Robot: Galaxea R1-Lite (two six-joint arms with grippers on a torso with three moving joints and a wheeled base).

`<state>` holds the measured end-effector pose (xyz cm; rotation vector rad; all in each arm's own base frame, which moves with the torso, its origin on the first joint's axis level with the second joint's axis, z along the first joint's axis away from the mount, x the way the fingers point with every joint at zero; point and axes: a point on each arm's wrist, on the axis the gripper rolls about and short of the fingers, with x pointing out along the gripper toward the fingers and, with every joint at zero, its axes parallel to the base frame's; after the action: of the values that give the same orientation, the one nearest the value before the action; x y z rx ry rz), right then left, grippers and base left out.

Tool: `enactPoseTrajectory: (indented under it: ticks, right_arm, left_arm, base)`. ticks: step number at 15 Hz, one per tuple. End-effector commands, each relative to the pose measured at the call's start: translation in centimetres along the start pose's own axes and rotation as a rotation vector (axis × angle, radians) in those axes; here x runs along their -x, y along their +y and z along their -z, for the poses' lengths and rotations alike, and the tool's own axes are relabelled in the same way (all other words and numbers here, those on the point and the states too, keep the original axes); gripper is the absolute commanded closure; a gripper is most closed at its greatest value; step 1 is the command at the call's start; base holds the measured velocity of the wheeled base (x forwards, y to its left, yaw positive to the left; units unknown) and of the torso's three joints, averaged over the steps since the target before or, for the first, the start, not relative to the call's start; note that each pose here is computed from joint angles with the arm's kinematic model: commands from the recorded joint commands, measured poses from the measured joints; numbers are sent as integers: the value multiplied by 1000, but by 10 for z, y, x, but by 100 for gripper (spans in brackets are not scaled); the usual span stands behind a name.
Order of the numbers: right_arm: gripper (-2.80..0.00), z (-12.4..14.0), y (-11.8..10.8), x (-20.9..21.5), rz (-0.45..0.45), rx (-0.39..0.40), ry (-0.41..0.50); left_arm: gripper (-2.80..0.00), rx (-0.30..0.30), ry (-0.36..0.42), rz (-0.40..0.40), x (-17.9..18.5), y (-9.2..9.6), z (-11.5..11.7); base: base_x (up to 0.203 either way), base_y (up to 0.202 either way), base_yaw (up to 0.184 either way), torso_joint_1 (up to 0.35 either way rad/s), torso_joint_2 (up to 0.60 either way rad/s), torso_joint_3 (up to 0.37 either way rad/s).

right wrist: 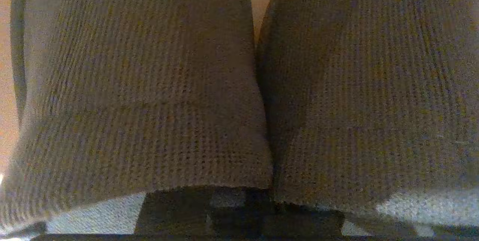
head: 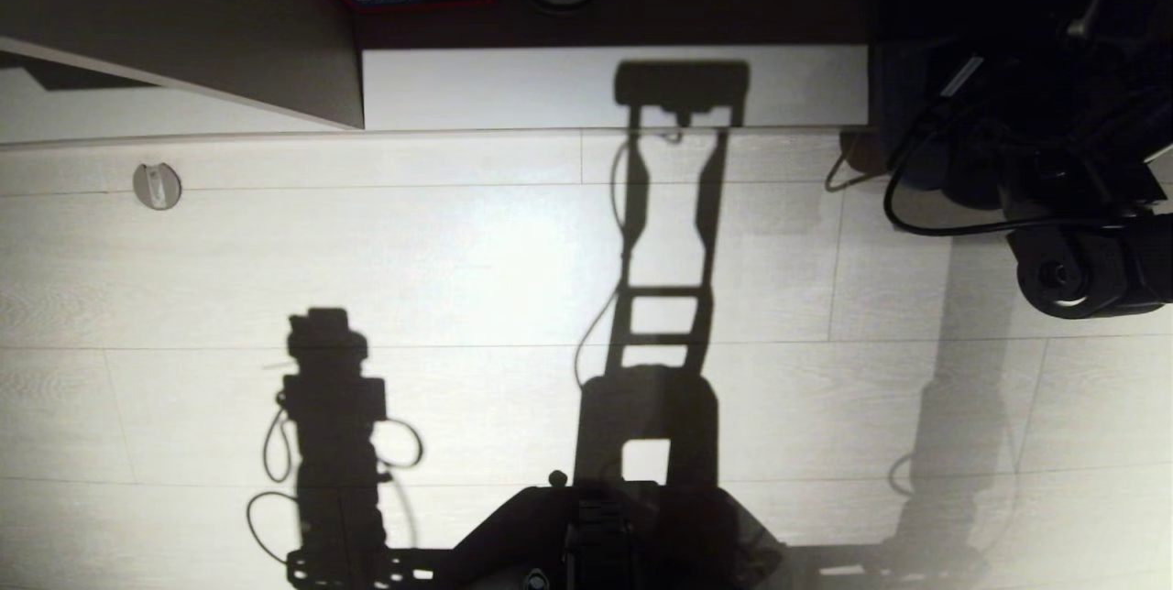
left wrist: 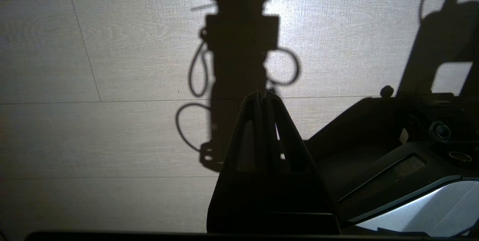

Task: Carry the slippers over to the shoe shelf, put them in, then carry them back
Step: Place the slippers into the shoe cabinet

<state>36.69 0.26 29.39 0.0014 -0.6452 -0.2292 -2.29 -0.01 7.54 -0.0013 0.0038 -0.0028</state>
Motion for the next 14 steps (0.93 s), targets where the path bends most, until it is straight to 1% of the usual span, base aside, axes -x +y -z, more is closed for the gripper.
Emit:
enactPoseTrajectory:
  ticks: [1, 6, 13, 14]
  right_arm:
    - [0, -3, 0, 0, 0, -4, -11]
    - [0, -2, 0, 3, -6, -3, -2]
    - [0, -10, -2, 8, -11, 1, -3]
    - [0, -8, -2, 9, -11, 12, 13]
  left_arm:
    - [0, 0, -1, 0, 0, 0, 0]
    - [0, 0, -1, 0, 0, 0, 0]
    - [0, 0, -1, 0, 0, 0, 0]
    - [0, 0, -1, 0, 0, 0, 0]
  base:
    - [0, 0, 0, 0, 0, 0]
    - [0, 0, 0, 0, 0, 0]
    - [0, 0, 0, 0, 0, 0]
    - [0, 0, 0, 0, 0, 0]
